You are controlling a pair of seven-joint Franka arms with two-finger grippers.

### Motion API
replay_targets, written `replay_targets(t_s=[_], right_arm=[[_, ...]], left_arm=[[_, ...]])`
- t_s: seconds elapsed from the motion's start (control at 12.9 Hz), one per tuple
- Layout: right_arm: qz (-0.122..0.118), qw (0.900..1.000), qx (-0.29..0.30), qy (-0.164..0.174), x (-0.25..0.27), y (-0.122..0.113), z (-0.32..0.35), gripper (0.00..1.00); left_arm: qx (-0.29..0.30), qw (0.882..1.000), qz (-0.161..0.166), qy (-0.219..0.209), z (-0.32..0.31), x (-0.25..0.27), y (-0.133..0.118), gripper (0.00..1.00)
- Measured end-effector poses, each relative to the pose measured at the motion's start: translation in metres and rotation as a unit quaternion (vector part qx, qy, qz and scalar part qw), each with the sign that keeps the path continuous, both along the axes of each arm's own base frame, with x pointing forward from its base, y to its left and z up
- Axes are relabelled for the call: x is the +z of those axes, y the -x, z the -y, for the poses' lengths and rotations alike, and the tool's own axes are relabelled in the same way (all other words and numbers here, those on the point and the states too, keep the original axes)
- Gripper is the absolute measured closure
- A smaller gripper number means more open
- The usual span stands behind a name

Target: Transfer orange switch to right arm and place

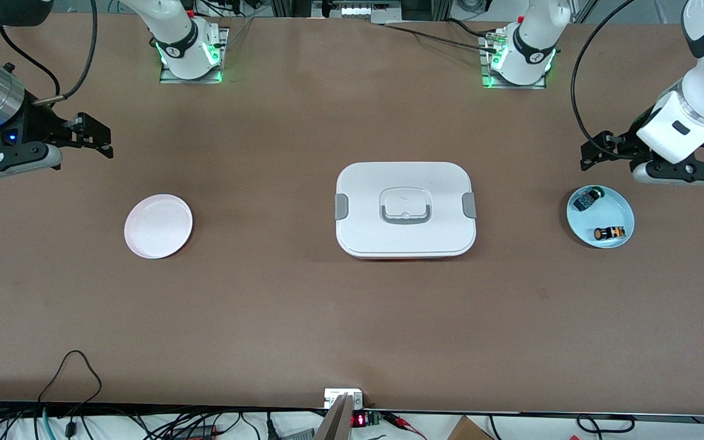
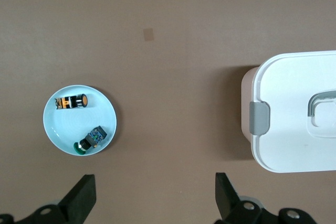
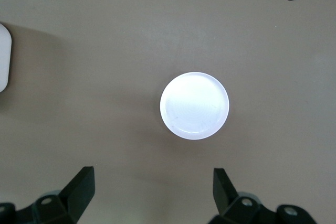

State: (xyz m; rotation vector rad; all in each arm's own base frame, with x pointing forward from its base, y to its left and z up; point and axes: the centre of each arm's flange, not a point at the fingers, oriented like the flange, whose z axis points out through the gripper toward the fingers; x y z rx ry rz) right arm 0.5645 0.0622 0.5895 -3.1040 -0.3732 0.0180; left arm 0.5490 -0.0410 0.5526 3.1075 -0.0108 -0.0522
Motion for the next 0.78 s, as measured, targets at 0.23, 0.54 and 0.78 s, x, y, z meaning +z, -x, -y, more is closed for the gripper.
replay_targets(t_s=[0.23,0.54,0.78], right_arm=[[0.0,1.0,0.0,0.0,0.0,0.0,0.0,0.0],[0.0,1.0,0.0,0.0,0.0,0.0,0.0,0.0],[0.0,1.0,0.0,0.0,0.0,0.0,0.0,0.0]], left_arm=[[0.004,1.0,-0.002,0.0,-0.0039,0.0,0.0002,0.0],[0.004,1.0,-0.004,0.0,-0.0045,0.0001,0.0005,0.0],[0.004,1.0,-0.014,-0.001,-0.0045,-0.0016,0.0027,0.0]])
